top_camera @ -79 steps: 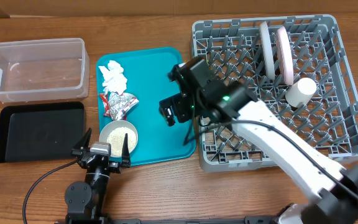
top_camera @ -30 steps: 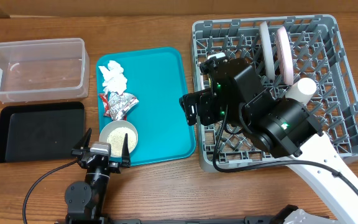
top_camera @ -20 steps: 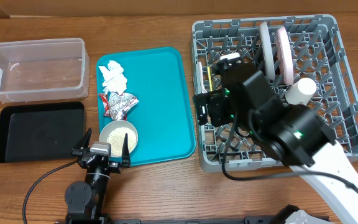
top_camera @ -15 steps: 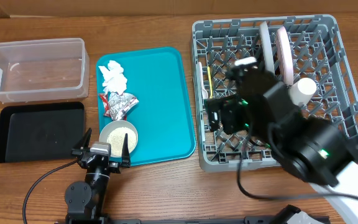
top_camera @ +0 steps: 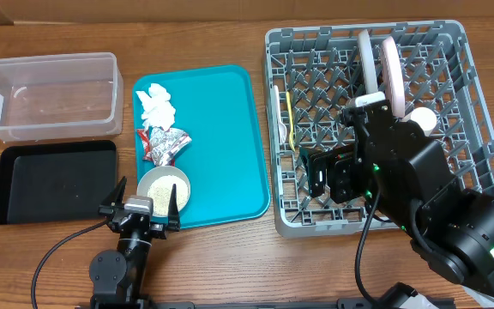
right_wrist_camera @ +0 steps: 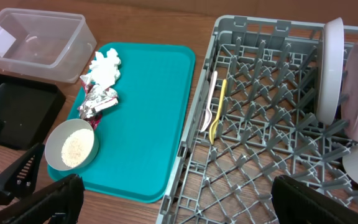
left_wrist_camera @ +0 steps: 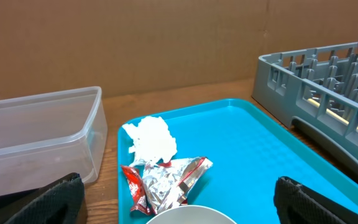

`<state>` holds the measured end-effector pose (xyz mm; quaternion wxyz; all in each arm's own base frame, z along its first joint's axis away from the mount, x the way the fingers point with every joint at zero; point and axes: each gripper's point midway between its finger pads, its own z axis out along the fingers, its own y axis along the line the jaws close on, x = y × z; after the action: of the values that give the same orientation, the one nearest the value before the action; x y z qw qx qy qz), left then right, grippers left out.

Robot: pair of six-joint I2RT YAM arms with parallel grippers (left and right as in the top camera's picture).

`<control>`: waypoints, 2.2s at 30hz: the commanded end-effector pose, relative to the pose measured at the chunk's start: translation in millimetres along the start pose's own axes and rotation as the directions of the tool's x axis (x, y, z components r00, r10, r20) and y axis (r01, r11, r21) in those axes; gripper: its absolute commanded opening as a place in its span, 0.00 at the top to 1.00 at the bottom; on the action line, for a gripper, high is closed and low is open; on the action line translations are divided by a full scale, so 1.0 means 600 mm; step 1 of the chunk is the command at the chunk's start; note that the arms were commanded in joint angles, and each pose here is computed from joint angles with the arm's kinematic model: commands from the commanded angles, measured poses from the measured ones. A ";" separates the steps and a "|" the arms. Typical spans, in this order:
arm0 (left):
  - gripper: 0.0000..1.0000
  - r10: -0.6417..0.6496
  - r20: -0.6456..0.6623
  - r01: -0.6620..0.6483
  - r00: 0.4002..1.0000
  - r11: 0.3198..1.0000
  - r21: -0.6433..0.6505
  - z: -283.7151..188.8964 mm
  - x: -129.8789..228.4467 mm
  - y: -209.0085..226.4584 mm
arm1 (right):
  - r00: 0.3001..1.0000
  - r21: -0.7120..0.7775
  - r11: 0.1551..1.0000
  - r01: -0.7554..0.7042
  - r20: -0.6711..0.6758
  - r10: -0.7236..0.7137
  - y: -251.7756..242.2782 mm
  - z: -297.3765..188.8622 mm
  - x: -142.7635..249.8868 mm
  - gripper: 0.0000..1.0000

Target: Sort waste into correct bins and load items into the dishwasher rack

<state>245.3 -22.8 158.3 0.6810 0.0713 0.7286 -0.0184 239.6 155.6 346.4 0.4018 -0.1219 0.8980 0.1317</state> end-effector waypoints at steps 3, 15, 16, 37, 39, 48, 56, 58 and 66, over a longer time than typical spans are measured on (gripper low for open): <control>0.00 -0.006 0.005 0.006 1.000 1.000 0.005 0.000 0.000 -0.003 | 0.997 0.040 0.998 0.043 0.058 -0.045 -0.016 -0.022 -0.015 0.00; 0.00 -0.006 0.005 0.006 1.000 1.000 0.005 0.000 0.000 -0.003 | 0.959 0.085 0.996 -0.028 0.283 0.003 -0.064 -0.136 -0.038 0.00; 0.00 -0.006 0.005 0.006 1.000 1.000 0.005 0.000 0.000 -0.003 | 0.960 0.086 0.996 -0.028 0.281 0.002 -0.063 -0.135 -0.038 0.00; 0.00 -0.250 -0.020 0.248 0.968 0.943 0.219 -0.007 -0.011 -0.063 | 0.964 0.092 0.996 -0.024 0.267 -0.002 -0.062 -0.126 -0.038 0.00; 0.00 -0.282 -0.020 0.279 0.959 0.935 0.219 -0.007 -0.014 -0.063 | 0.964 0.092 0.996 -0.024 0.267 -0.002 -0.062 -0.126 -0.038 0.00; 0.00 -0.277 0.082 0.281 0.957 0.959 -0.043 -0.059 -0.205 0.026 | 0.964 0.092 0.996 -0.024 0.267 -0.002 -0.062 -0.126 -0.038 0.00; 0.00 -0.308 -0.377 0.262 0.873 0.950 -0.170 0.071 -0.221 0.048 | 0.964 0.092 0.996 -0.024 0.267 -0.002 -0.062 -0.126 -0.038 0.00; 0.00 -0.311 -0.507 0.287 0.804 0.950 -0.127 0.132 -0.227 0.032 | 0.964 0.092 0.995 -0.024 0.267 -0.002 -0.062 -0.126 -0.038 0.00; 0.00 -0.226 -0.748 0.296 0.624 0.954 -0.042 0.308 -0.112 0.006 | 0.964 0.092 0.996 -0.024 0.267 -0.002 -0.062 -0.126 -0.038 0.00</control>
<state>413.3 -38.9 244.7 0.3501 -0.0296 0.9300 -0.1078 215.5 101.6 401.4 0.5149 -0.0846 0.8464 0.1063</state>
